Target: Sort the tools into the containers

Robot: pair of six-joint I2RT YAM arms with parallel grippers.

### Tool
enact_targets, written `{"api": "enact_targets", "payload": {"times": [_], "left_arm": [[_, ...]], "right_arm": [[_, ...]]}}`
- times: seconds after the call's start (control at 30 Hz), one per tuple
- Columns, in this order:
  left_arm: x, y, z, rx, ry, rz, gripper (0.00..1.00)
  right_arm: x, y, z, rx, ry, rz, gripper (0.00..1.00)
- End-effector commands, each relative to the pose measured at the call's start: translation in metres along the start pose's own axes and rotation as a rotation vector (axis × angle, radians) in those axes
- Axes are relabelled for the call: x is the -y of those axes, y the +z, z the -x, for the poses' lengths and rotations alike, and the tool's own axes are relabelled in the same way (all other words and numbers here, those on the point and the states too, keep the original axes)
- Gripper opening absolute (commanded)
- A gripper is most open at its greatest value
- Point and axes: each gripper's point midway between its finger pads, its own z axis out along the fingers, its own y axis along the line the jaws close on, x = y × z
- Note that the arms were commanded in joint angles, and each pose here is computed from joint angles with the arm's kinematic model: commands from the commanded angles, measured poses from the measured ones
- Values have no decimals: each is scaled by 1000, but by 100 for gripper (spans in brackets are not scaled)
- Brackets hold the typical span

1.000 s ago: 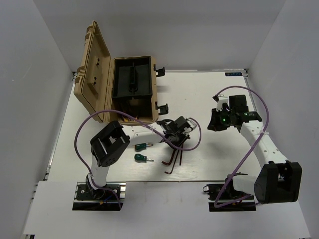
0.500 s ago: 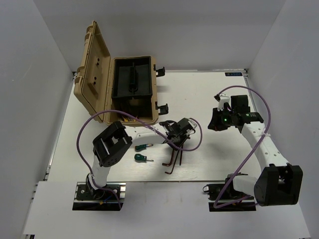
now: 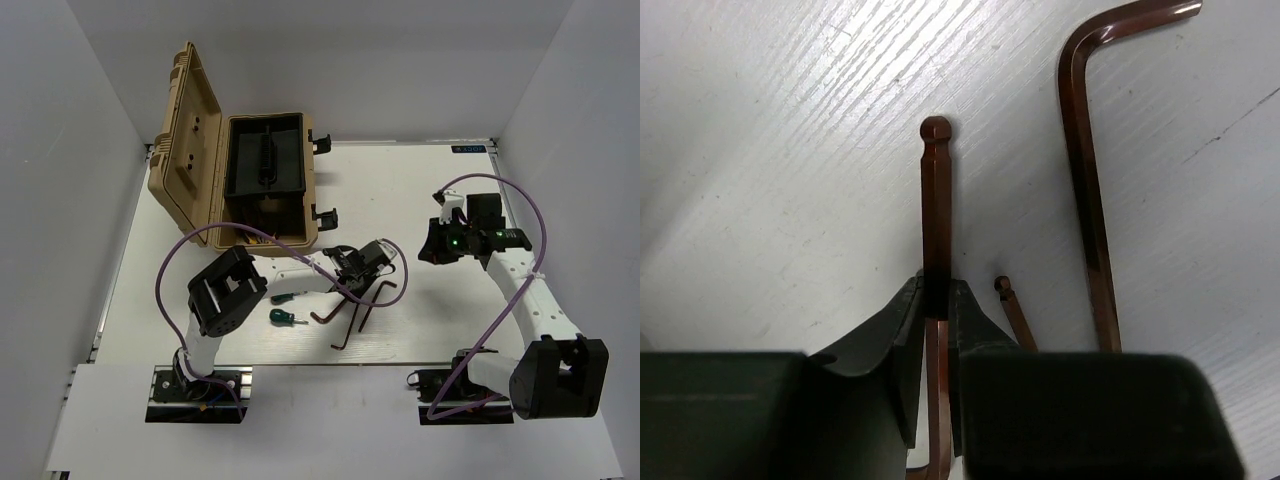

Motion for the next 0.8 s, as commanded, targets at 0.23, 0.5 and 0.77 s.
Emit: {"api": "enact_targets", "payload": {"times": [0.23, 0.5, 0.77], "left_arm": [[-4, -11, -7, -48, 14, 19, 2], [5, -84, 80, 196, -15, -84, 0], [-1, -181, 172, 483, -6, -143, 0]], "right_arm": [[-5, -8, 7, 50, 2, 24, 7], [-4, -9, 8, 57, 5, 26, 10], [-5, -9, 6, 52, 3, 35, 22]]}}
